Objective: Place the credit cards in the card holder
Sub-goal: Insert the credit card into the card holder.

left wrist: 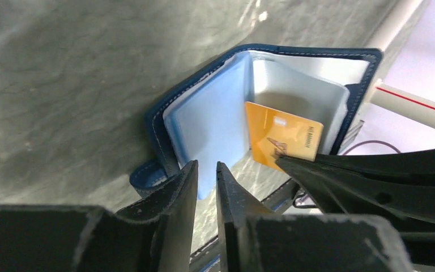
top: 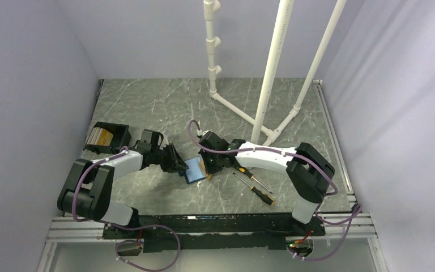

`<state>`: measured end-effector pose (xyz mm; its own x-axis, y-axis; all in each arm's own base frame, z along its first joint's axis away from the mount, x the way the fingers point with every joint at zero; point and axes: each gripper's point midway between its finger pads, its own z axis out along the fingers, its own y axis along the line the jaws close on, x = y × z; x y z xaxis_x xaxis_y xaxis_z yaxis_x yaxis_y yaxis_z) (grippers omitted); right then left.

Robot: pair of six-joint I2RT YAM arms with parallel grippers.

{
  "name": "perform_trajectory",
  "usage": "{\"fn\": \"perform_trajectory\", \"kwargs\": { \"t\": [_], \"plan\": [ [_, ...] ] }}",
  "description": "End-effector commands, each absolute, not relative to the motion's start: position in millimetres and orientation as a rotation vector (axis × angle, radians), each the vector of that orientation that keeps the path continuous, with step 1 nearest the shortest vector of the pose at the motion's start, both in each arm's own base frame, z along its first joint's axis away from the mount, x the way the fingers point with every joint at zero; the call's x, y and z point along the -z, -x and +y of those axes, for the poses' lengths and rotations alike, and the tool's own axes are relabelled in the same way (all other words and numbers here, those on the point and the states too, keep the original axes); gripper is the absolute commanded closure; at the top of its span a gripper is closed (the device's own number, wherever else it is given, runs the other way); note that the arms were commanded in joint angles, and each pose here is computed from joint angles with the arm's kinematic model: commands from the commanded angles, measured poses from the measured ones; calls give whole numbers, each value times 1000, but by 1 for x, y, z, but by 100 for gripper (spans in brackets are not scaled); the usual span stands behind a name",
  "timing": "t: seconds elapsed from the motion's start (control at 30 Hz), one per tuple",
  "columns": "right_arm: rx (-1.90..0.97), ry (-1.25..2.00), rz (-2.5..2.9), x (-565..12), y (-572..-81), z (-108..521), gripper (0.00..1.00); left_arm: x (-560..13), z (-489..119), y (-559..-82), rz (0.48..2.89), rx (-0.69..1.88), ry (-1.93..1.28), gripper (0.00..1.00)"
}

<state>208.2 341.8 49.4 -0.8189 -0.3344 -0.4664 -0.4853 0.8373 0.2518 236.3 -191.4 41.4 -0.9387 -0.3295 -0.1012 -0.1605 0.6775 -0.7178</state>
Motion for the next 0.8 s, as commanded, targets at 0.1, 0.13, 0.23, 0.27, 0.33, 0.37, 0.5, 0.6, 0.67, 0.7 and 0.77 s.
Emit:
{"fn": "perform_trajectory", "kwargs": {
  "t": [0.1, 0.13, 0.23, 0.27, 0.33, 0.37, 0.5, 0.6, 0.67, 0.7, 0.77],
  "plan": [
    [-795, 667, 2536, -70, -210, 357, 100, -21, -177, -234, 2747, 952, 358, 80],
    [-820, 673, 2533, -70, -211, 358, 100, -20, -177, -233, 2753, 947, 357, 80],
    [-882, 692, 2532, -69, -210, 360, 100, -14, -175, -231, 2773, 927, 360, 83],
    [-909, 694, 2530, -68, -210, 360, 100, -13, -174, -231, 2778, 918, 361, 84],
    [-966, 696, 2522, -69, -210, 361, 100, -10, -172, -229, 2790, 894, 360, 87],
    [-984, 697, 2524, -68, -211, 360, 100, -8, -170, -229, 2799, 875, 363, 89],
    [-1025, 698, 2526, -65, -216, 359, 100, -3, -163, -228, 2820, 807, 361, 92],
    [-1028, 713, 2532, -61, -222, 359, 100, 0, -161, -228, 2833, 784, 353, 94],
    [-1014, 735, 2535, -56, -225, 359, 100, 1, -161, -227, 2838, 773, 343, 94],
    [-1004, 737, 2532, -55, -228, 358, 100, 2, -161, -227, 2843, 765, 340, 95],
    [-985, 726, 2550, -50, -232, 357, 100, 4, -160, -226, 2850, 749, 335, 95]
  ]
}}
